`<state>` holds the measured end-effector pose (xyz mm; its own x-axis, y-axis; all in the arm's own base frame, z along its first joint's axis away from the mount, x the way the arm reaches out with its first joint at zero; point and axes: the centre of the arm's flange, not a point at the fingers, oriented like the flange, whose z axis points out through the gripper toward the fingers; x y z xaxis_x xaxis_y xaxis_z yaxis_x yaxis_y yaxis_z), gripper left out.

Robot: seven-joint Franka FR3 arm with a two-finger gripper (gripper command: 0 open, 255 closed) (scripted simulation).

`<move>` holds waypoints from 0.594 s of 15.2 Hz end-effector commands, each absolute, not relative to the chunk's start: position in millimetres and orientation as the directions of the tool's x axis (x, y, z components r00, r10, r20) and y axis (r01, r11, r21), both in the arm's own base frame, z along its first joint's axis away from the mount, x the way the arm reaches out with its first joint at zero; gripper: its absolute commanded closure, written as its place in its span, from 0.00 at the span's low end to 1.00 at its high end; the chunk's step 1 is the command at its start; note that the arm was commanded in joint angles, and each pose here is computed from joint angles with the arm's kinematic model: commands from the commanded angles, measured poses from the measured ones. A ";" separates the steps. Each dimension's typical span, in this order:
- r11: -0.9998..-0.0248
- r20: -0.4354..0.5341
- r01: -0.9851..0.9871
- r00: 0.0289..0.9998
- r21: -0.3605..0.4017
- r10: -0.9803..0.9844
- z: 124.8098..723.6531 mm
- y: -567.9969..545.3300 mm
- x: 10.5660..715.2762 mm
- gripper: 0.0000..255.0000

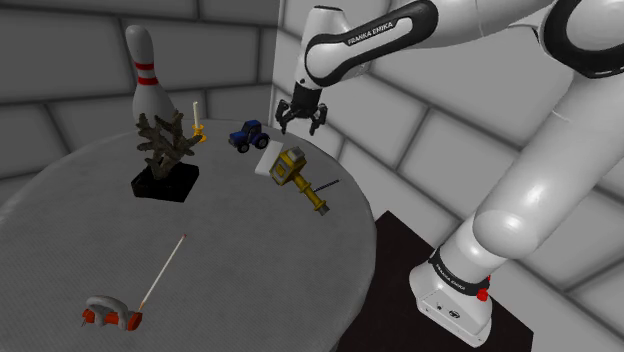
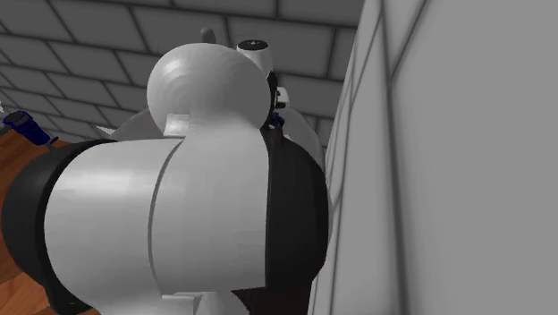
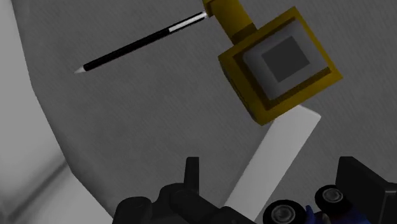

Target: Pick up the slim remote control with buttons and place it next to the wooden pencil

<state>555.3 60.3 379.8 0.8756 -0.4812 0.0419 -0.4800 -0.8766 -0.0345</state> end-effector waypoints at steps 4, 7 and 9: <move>-0.822 0.021 -0.569 0.822 -0.030 -0.569 331.5 63.9 604.5 0.00; -0.786 0.009 -0.618 0.786 -0.026 -0.618 301.7 63.4 632.2 0.00; -0.760 0.001 -0.649 0.760 -0.023 -0.649 281.6 62.1 650.5 0.00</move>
<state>640.9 62.7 292.4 0.7744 -0.6327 0.0049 -0.6325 -0.7742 -0.0243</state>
